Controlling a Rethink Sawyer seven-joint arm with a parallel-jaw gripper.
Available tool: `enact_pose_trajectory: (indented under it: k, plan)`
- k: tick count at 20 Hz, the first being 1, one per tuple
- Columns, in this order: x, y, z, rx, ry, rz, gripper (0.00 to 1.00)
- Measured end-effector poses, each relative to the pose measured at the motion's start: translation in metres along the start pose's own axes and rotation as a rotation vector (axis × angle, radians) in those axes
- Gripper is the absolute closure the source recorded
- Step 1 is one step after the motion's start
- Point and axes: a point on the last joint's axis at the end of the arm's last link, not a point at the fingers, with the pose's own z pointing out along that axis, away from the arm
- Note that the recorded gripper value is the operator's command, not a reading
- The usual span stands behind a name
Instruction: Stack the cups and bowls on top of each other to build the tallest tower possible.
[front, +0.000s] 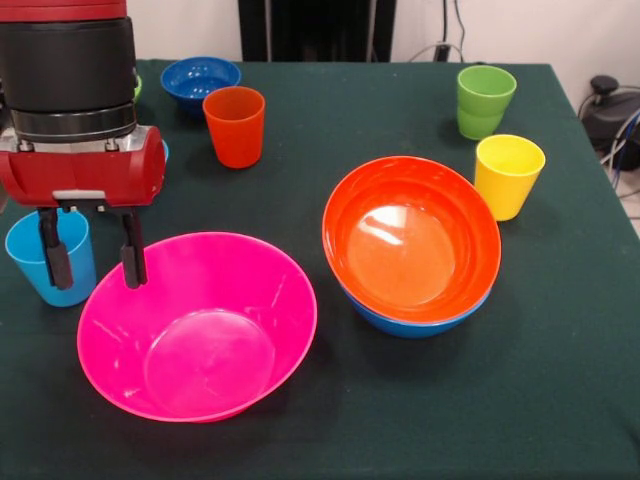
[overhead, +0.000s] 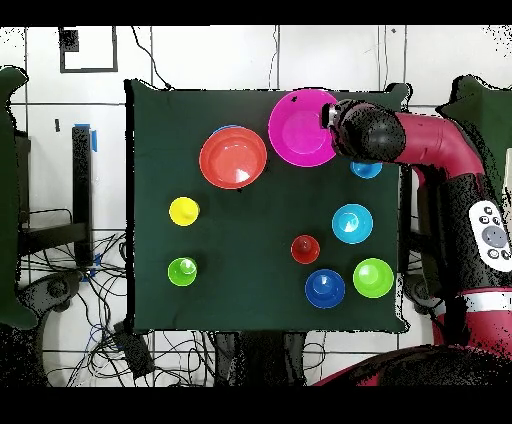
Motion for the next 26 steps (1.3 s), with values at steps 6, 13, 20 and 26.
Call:
enact_pose_trajectory:
  k: [6,13,20,26]
  plan:
    - [-0.002,0.0,0.002,0.002,-0.027,0.0,0.0]
    - [0.001,0.001,0.005,-0.002,-0.023,0.003,0.0]
    - [0.014,0.004,0.022,-0.024,0.001,0.016,0.0]
    - [0.028,0.003,0.042,-0.044,0.023,0.041,0.0]
